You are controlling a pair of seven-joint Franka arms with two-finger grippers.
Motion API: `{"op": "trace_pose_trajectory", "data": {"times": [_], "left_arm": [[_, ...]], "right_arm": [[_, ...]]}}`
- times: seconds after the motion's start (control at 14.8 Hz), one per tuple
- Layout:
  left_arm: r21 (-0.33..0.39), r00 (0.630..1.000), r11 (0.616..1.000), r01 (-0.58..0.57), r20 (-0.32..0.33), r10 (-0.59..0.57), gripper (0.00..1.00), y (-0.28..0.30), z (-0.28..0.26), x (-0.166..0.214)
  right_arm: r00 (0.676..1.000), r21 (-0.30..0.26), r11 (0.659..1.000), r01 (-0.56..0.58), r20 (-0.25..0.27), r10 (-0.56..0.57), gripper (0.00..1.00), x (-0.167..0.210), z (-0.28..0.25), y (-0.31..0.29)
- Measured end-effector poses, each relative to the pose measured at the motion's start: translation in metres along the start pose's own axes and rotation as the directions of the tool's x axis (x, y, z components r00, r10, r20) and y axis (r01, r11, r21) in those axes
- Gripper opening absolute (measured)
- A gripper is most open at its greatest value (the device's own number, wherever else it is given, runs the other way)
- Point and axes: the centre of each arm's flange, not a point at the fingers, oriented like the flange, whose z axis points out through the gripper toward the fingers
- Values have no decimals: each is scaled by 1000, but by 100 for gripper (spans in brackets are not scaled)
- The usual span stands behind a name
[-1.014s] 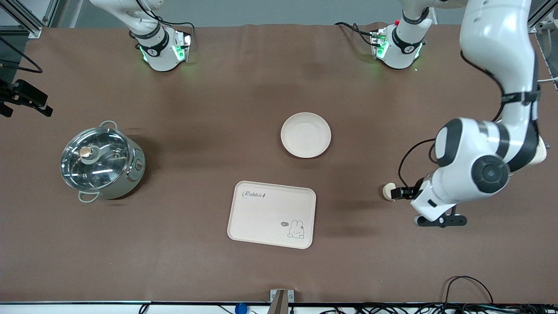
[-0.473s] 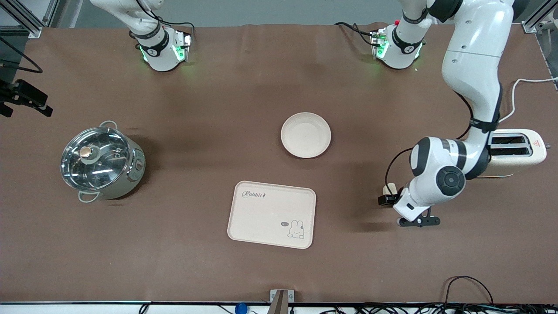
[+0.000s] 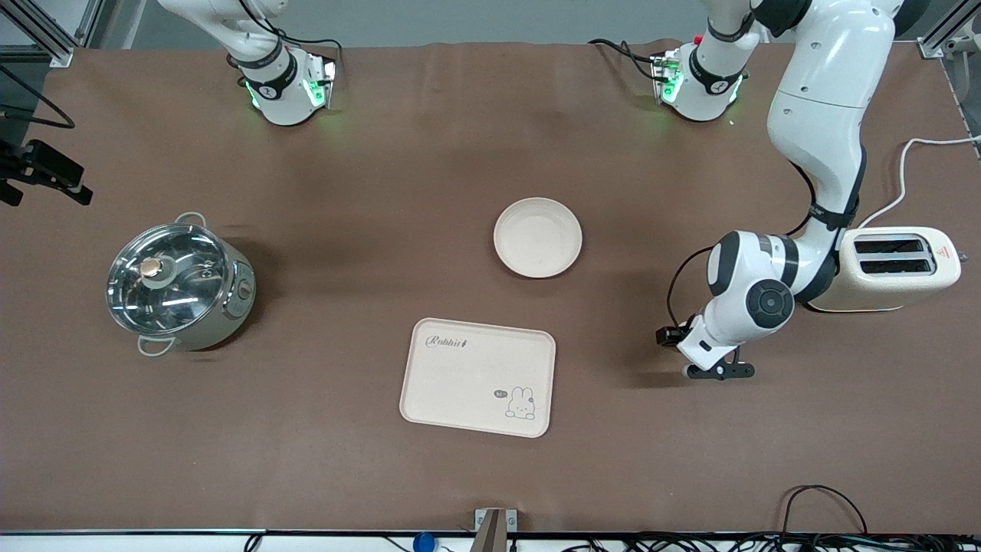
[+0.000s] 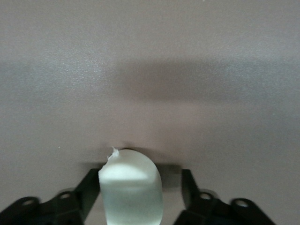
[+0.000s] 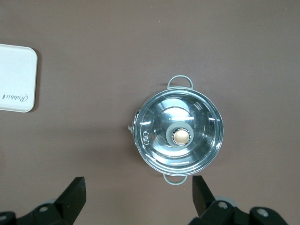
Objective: Place bun in plate and plate on tray
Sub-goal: 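Close the left gripper on the white bun and lift it, then carry the bun with the left gripper and lower it onto the plate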
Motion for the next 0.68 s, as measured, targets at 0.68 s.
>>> {"op": "trace_pose_trajectory", "data": {"times": [0.68], "left_arm": [[-37,999,998,41,22,-40,44,46,-17,-14]], "right_arm": [[1000,0,1000,-1,0,1,100,0,0,1]]}}
